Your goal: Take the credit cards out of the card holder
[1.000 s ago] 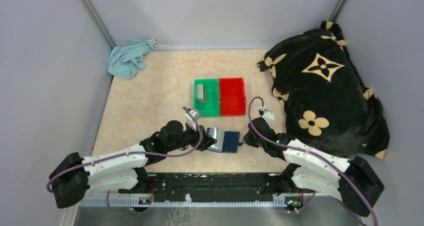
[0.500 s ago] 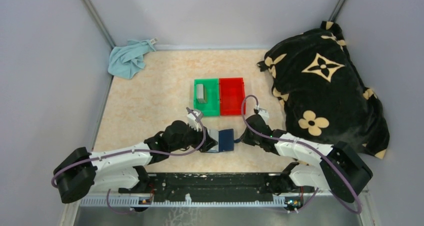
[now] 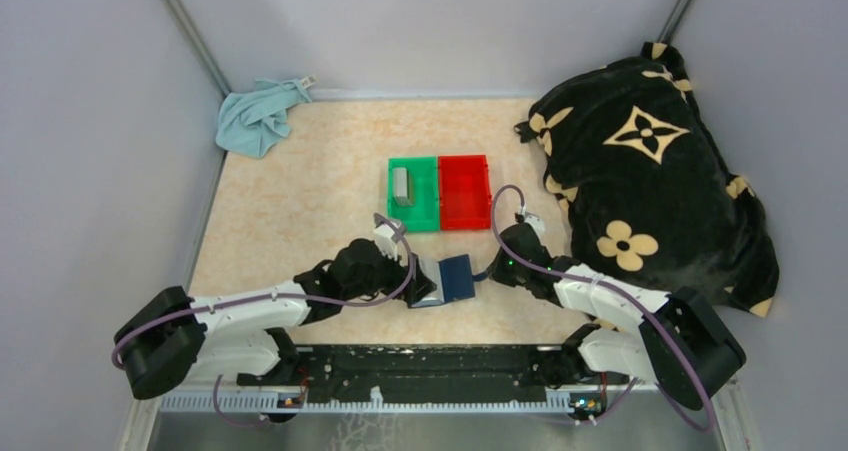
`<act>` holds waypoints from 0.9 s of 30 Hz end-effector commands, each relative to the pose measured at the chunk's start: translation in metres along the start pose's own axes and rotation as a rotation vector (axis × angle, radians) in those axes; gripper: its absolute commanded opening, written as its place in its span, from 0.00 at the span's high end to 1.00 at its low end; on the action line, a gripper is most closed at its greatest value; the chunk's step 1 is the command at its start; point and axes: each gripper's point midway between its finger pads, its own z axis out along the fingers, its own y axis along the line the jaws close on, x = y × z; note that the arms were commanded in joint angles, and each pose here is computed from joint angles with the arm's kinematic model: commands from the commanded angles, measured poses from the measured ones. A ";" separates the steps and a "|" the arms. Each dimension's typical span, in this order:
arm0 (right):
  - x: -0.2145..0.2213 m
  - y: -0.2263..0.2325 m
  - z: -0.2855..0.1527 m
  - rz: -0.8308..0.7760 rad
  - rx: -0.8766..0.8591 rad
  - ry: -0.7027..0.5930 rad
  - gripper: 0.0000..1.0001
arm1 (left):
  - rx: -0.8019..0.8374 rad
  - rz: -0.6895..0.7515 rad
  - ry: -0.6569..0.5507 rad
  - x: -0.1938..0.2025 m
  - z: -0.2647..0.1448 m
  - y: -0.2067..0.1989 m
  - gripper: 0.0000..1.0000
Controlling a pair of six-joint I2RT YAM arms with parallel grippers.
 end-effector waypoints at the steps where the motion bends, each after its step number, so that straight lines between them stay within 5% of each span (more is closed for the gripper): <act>1: -0.007 0.005 -0.002 -0.010 -0.029 -0.022 1.00 | 0.009 -0.015 0.045 0.009 0.007 0.000 0.09; 27: 0.005 -0.001 -0.002 0.011 -0.045 -0.002 1.00 | 0.137 -0.045 0.107 0.013 0.042 -0.026 0.20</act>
